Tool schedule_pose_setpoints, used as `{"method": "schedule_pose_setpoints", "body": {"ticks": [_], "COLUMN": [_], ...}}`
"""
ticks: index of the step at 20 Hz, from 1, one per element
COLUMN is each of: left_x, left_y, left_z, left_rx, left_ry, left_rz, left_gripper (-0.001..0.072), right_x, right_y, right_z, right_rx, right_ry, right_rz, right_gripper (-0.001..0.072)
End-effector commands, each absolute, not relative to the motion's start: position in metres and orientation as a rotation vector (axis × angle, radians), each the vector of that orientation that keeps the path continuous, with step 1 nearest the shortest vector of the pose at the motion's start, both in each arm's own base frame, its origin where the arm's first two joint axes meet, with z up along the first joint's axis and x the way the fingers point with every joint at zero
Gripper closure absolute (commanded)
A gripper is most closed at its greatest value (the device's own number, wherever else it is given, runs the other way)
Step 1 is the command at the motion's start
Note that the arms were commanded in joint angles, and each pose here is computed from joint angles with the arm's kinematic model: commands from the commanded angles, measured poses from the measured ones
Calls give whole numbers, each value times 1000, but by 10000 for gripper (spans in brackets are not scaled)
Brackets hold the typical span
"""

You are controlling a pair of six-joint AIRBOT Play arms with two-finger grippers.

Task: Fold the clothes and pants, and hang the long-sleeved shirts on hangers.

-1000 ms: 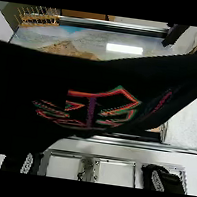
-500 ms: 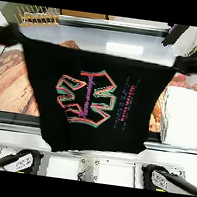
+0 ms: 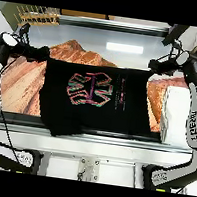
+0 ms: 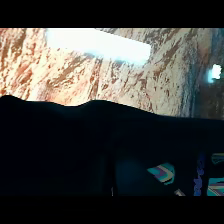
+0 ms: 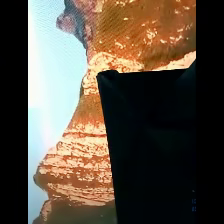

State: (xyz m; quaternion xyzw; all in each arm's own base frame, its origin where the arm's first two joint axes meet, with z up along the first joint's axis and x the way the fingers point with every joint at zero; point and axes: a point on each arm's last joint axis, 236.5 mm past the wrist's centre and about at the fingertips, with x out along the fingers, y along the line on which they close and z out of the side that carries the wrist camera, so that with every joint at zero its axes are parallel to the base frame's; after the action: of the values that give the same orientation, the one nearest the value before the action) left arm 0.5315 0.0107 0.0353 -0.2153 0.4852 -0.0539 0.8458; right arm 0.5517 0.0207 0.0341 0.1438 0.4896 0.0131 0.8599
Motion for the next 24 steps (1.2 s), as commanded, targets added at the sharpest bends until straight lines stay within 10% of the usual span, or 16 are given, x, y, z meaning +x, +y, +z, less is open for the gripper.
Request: {"method": "schedule_pose_setpoints", "body": {"ticks": [1, 15, 16, 17, 18, 24], "left_x": [520, 367, 370, 374, 381, 351], "left_y": [26, 13, 12, 12, 13, -1], "left_z": [31, -90, -83, -70, -50, 20], "left_rx": [-444, -486, -483, -472, -455, -401], "left_ry": [1026, 1279, 1279, 1260, 1219, 1121], "left_rz": [-93, -29, -42, -53, -63, -114], "left_gripper": [702, 665, 379, 229, 234, 234], "right_x": [545, 406, 407, 409, 410, 325], "right_y": [20, 58, 60, 60, 55, -31], "right_z": [22, -82, -76, -63, -46, 2], "right_rx": [287, 263, 281, 295, 295, 245], "right_ry": [1056, 1349, 1339, 1312, 1279, 1345], "right_rz": [4, 18, 23, 26, 25, -134], "right_gripper": [702, 687, 580, 267, 72, 55]}}
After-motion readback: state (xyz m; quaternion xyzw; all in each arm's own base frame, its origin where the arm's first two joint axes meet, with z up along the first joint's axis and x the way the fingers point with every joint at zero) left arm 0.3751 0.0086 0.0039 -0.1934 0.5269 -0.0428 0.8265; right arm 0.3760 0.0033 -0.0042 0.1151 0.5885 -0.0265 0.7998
